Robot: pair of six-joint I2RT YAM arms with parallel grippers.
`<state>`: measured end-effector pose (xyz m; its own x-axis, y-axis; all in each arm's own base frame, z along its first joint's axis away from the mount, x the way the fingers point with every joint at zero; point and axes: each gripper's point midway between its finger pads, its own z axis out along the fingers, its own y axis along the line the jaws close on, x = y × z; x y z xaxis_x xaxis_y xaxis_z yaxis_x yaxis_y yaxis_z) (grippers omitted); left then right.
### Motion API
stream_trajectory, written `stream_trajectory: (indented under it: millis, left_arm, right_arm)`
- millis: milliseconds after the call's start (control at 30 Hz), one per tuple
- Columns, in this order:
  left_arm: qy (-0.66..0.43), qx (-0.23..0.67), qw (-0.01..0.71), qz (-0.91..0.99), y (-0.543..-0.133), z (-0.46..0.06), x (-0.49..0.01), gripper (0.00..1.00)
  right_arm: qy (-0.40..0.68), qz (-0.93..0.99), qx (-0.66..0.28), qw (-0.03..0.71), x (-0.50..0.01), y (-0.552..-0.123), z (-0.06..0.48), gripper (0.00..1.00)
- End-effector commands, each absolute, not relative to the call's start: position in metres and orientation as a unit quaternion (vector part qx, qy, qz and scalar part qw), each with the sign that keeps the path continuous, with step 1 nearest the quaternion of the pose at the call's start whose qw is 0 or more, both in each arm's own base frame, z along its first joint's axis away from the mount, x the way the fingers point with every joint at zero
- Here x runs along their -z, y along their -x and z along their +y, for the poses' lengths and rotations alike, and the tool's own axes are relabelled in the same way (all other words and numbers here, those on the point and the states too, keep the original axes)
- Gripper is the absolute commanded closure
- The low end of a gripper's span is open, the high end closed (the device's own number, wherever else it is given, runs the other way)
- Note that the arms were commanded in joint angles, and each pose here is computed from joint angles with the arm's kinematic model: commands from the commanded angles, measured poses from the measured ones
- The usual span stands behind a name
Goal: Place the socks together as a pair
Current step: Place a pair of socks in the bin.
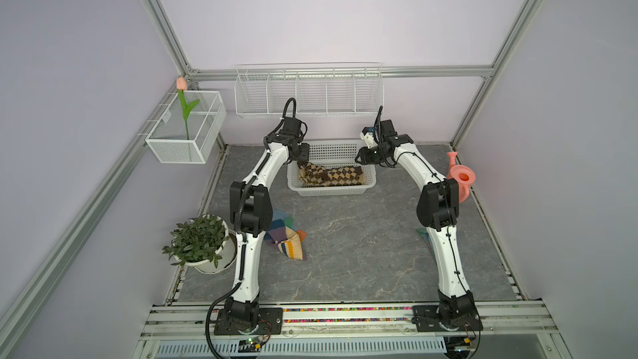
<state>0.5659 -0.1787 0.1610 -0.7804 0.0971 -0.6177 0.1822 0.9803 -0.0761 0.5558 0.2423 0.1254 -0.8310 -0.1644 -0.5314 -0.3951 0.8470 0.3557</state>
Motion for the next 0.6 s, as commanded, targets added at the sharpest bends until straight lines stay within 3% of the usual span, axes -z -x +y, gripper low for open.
stream_trajectory:
  millis: [0, 167, 267, 367, 567]
  left_arm:
    - [-0.095, 0.103, 0.373, 0.917, -0.545, -0.198, -0.24, 0.27]
    - [-0.11, 0.124, 0.417, 0.894, -0.499, -0.217, -0.299, 0.28]
    - [-0.081, 0.124, 0.431, 0.89, -0.462, -0.204, -0.309, 0.29]
    - [-0.036, 0.103, 0.429, 0.897, -0.422, -0.171, -0.295, 0.32]
    - [0.024, 0.088, 0.374, 0.923, -0.34, -0.128, -0.213, 0.34]
  right_arm:
    - [0.166, 0.918, -0.208, 0.294, -0.179, -0.553, 0.237, 0.56]
    - [0.209, 0.902, -0.201, 0.319, -0.233, -0.506, 0.252, 0.54]
    - [0.24, 0.888, -0.217, 0.325, -0.247, -0.459, 0.273, 0.53]
    - [0.252, 0.874, -0.253, 0.329, -0.248, -0.405, 0.287, 0.51]
    - [0.274, 0.847, -0.357, 0.283, -0.208, -0.296, 0.322, 0.49]
